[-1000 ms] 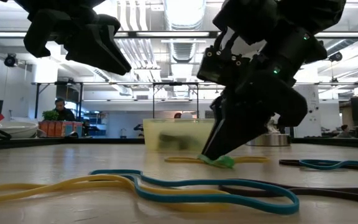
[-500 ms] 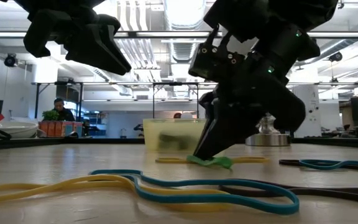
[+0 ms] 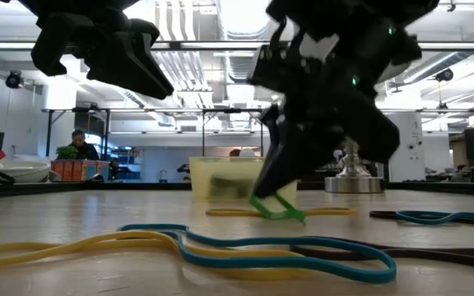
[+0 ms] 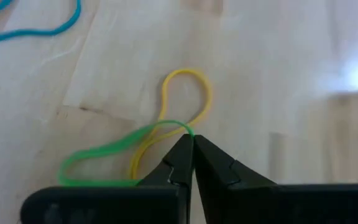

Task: Pick and place rubber bands into bin
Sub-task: Put the green rubber band into the yellow bin

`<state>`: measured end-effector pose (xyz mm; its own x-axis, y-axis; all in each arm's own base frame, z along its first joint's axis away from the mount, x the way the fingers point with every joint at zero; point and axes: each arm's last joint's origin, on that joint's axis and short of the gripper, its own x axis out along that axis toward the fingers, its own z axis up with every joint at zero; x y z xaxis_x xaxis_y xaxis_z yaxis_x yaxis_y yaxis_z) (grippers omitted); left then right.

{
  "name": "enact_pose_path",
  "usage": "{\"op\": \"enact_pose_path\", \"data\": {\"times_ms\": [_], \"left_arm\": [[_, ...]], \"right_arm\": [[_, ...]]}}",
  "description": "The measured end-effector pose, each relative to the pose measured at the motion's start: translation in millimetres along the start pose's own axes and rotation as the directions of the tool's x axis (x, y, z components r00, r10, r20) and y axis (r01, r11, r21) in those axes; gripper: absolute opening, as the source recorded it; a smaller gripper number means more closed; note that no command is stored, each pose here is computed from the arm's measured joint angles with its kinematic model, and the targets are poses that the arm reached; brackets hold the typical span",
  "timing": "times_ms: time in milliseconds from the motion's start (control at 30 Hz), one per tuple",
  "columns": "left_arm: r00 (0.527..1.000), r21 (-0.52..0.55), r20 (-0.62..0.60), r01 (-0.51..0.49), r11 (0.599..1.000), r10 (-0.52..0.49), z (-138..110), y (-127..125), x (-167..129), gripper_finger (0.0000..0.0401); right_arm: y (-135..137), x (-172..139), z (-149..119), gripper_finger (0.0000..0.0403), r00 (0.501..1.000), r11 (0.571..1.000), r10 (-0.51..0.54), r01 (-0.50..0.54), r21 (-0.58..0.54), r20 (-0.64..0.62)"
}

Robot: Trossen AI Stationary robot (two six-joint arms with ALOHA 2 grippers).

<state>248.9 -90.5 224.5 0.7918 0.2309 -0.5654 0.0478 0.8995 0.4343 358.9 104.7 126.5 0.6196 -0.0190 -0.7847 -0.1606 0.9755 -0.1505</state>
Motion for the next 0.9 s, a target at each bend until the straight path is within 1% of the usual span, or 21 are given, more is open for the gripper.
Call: {"op": "enact_pose_path", "data": {"times_ms": [200, 333, 500, 567, 733, 833, 900], "left_arm": [[1.000, 0.000, -0.001, 0.000, 1.000, 0.000, 0, 0, 0, 0.0085], [1.000, 0.001, -0.002, 0.000, 1.000, 0.000, 0, 0, 0, 0.0085], [1.000, 0.000, -0.001, 0.000, 1.000, 0.000, 0, 0, 0, 0.0085], [1.000, 0.000, -0.001, 0.000, 1.000, 0.000, 0, 0, 0, 0.0085], [1.000, 0.000, -0.001, 0.000, 1.000, 0.000, 0, 0, 0, 0.0085], [1.000, 0.000, 0.000, 0.000, 1.000, 0.000, 0, 0, 0, 0.0085], [1.000, 0.000, -0.001, 0.000, 1.000, 0.000, 0, 0, 0, 0.0085]], "right_arm": [[1, -14, 13, 0.0008, 0.999, 0.997, -0.047, 0.048, -0.061, 0.023], [-1, -21, 25, 0.0008, 0.995, 0.988, -0.090, 0.094, -0.121, 0.038], [-6, -29, 38, 0.0008, 0.978, 0.959, -0.207, 0.207, -0.196, 0.024], [-8, -33, 44, 0.0008, 0.963, 0.938, -0.267, 0.267, -0.219, 0.030], [-16, -40, 59, 0.0008, 0.904, 0.866, -0.422, 0.422, -0.269, 0.062], [-24, -45, 67, 0.0008, 0.854, 0.814, -0.516, 0.514, -0.271, 0.073], [-31, -46, 68, 0.0008, 0.809, 0.770, -0.584, 0.578, -0.271, 0.066]]}}
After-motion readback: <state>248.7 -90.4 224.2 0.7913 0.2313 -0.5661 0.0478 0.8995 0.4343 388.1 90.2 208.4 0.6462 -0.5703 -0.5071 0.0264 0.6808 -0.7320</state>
